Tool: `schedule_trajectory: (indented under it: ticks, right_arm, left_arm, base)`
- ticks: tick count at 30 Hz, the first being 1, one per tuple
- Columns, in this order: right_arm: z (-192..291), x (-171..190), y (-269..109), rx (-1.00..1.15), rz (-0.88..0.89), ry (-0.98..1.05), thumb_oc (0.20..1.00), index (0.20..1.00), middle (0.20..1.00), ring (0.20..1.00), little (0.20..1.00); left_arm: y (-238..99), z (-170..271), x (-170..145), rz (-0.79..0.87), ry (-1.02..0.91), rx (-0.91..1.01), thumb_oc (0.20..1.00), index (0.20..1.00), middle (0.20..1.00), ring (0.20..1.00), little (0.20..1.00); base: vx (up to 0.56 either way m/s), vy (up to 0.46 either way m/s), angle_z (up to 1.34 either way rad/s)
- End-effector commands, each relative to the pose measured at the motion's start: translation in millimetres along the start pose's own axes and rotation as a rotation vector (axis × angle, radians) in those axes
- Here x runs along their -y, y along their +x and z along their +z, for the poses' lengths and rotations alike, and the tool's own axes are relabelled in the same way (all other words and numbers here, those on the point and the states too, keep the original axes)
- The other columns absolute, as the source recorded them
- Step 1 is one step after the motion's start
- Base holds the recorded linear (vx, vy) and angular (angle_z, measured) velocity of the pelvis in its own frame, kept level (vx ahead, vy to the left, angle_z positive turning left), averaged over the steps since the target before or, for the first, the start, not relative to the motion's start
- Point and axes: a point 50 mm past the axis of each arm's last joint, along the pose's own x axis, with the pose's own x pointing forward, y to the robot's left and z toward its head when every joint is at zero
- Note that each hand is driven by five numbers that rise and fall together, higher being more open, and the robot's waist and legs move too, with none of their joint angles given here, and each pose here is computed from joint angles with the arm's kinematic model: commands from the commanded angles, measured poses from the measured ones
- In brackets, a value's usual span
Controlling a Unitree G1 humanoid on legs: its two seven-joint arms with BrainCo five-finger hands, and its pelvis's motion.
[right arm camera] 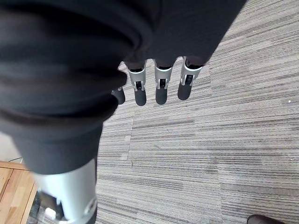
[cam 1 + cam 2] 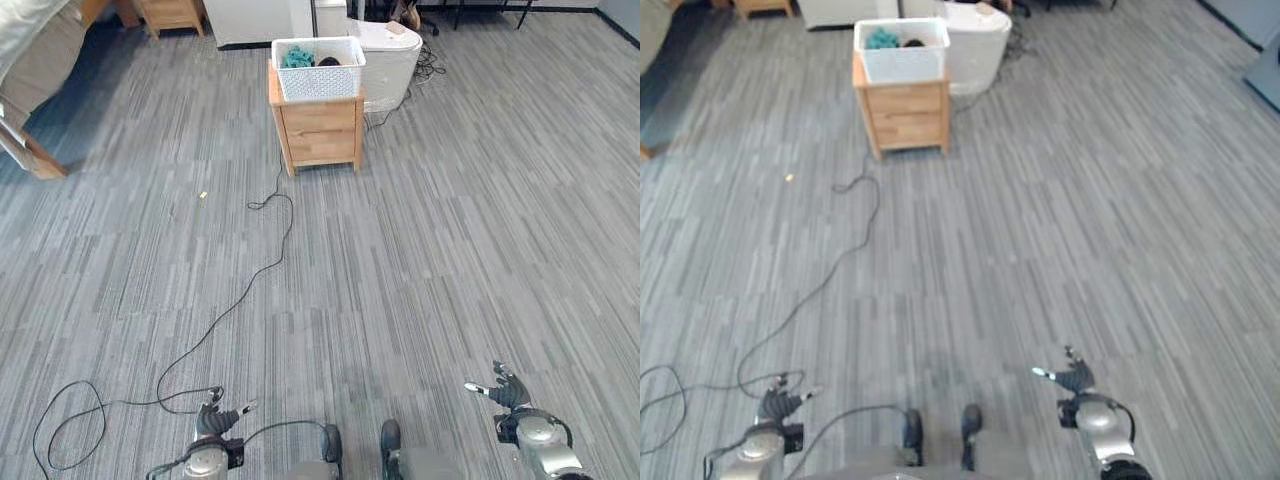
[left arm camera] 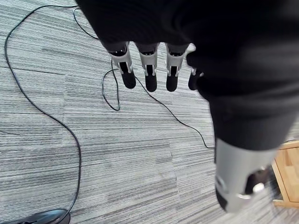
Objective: Grab the laundry basket,head to the washer,open it,put in the laundry and shut it.
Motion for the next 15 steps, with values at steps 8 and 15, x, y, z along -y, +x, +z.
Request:
schedule_trajectory:
  ticks: [8,15]
  right_arm:
    - [10,4,-2,0.071,-0.012,-0.002,1.000,1.000,1.000,1.000,1.000]
    - [3,6,-5,0.056,-0.012,0.018,1.000,1.000,1.000,1.000,1.000]
  left_arm:
    - [2,12,-6,0.028,-0.005,0.067,1.000,1.000,1.000,1.000,1.000]
    - [0,7,5,-0.023,0.006,0.049,1.000,1.000,1.000,1.000,1.000]
  base:
    - [0.36,-0.029,0.11]
    - [0.34,-0.165,0.57]
